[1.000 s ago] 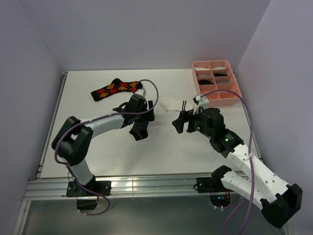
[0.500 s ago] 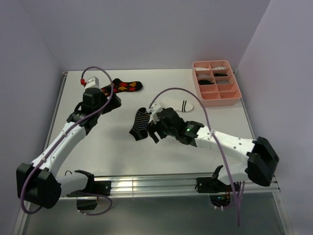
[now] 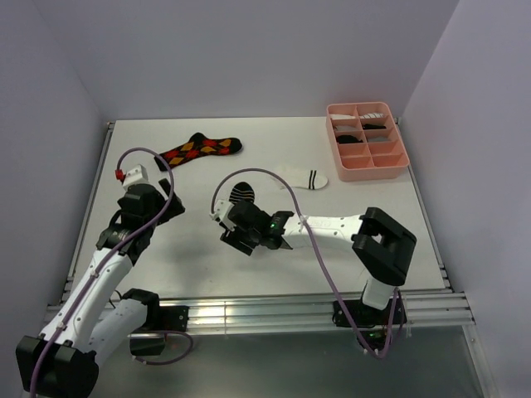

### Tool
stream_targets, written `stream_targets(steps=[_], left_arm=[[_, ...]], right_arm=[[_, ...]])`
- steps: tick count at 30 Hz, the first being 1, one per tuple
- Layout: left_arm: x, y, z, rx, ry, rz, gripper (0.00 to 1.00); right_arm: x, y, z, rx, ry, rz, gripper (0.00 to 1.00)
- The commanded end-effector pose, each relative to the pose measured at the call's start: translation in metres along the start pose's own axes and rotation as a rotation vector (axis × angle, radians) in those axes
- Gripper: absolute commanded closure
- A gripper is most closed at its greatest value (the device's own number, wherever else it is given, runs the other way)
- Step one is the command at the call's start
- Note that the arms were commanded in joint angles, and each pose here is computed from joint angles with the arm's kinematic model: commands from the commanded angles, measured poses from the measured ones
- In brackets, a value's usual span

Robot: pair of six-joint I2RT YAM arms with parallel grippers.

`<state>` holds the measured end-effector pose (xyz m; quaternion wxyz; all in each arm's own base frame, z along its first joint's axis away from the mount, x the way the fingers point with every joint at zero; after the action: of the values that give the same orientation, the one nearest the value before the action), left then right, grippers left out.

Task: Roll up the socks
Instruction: Roll the sock at the center of the board.

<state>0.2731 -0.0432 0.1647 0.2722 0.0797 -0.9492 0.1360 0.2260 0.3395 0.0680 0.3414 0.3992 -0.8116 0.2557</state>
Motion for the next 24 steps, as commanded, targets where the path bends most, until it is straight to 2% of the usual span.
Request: stream_targets(steps=[1, 5, 7, 8, 24], left_arm=[[0.006, 0.009, -0.010, 0.001, -0.065, -0.026, 0.04], [0.005, 0.014, -0.012, 0.000, -0.083, -0.052, 0.05], [0.005, 0.016, -0.012, 0.000, -0.087, -0.067, 0.05], [0.005, 0.016, -0.012, 0.002, -0.088, -0.070, 0.05], [0.003, 0.018, -0.014, 0.008, -0.102, -0.082, 0.06]], right_arm=[[-0.007, -0.003, -0.037, 0.022, -0.093, 0.024, 0.27], [-0.020, 0.002, -0.039, 0.033, -0.088, 0.004, 0.30], [-0.028, 0.003, -0.040, 0.043, -0.087, 0.000, 0.40], [-0.030, 0.003, -0.040, 0.043, -0.087, -0.002, 0.42], [-0.062, 0.003, -0.021, 0.052, -0.047, -0.005, 0.42]])
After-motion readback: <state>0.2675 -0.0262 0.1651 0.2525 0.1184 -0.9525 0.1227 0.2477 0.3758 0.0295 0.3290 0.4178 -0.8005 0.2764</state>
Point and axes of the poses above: each gripper's point midway between its finger pads, its own x axis back along the fingers, its own y axis along the line the jaws close on, z = x × y, the point moved 1 cm from there along x, back along the fingers, and after that the axes turned 6 degrees about -x, right-handed, at the moved point
